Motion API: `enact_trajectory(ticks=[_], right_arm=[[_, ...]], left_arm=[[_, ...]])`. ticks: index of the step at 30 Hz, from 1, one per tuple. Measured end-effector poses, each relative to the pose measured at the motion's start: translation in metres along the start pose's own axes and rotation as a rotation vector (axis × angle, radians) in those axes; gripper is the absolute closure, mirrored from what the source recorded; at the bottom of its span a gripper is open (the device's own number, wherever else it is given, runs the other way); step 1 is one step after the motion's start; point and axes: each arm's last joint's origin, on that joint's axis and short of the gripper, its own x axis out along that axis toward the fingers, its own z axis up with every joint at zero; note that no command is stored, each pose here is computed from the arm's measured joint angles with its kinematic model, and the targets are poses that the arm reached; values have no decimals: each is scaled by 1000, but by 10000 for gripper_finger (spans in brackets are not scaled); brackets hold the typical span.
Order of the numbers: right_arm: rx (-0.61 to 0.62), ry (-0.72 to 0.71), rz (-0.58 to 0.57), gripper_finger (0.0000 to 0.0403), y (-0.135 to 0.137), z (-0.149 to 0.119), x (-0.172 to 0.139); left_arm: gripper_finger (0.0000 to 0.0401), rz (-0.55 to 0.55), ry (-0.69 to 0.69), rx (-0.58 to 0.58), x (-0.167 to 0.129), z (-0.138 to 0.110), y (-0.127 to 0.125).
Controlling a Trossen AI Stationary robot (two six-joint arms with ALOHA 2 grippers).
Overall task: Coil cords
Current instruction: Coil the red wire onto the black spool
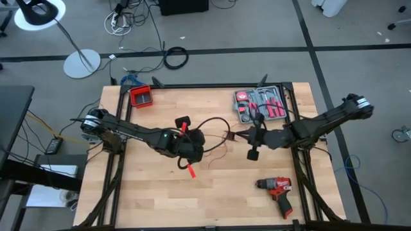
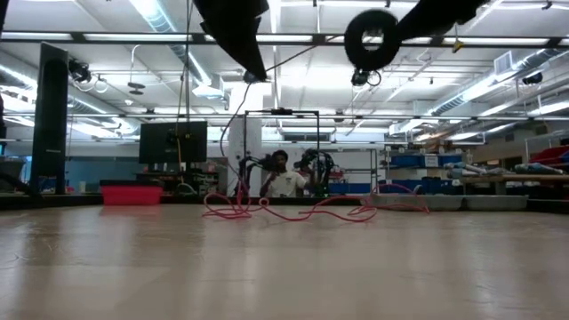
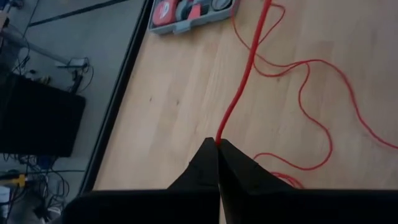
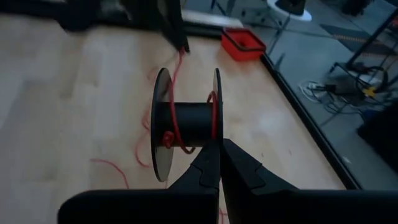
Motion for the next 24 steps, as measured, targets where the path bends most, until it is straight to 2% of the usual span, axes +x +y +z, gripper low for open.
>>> enact_trajectory(ticks=[5,10,14,17,20,24], right_arm=[[73,-71,27,403,-9,6,-20],[147,-110,42,403,-15,9,-29],[204,-124,36,403,-13,11,-27],[274,-141,-16,403,-14,13,-24],[350,-155,-70,403,-14,15,-18],[425,-185,-87,403,-12,19,-8]], left_arm=[[401,2,16,-14,6,-9,-6],[401,-33,-66,-51,12,-12,-20],[401,-70,-149,-95,22,-15,-30],[401,-85,-197,-141,33,-23,-36],[401,-92,-256,-210,44,-32,-40],[401,-104,-336,-304,54,-39,-41]])
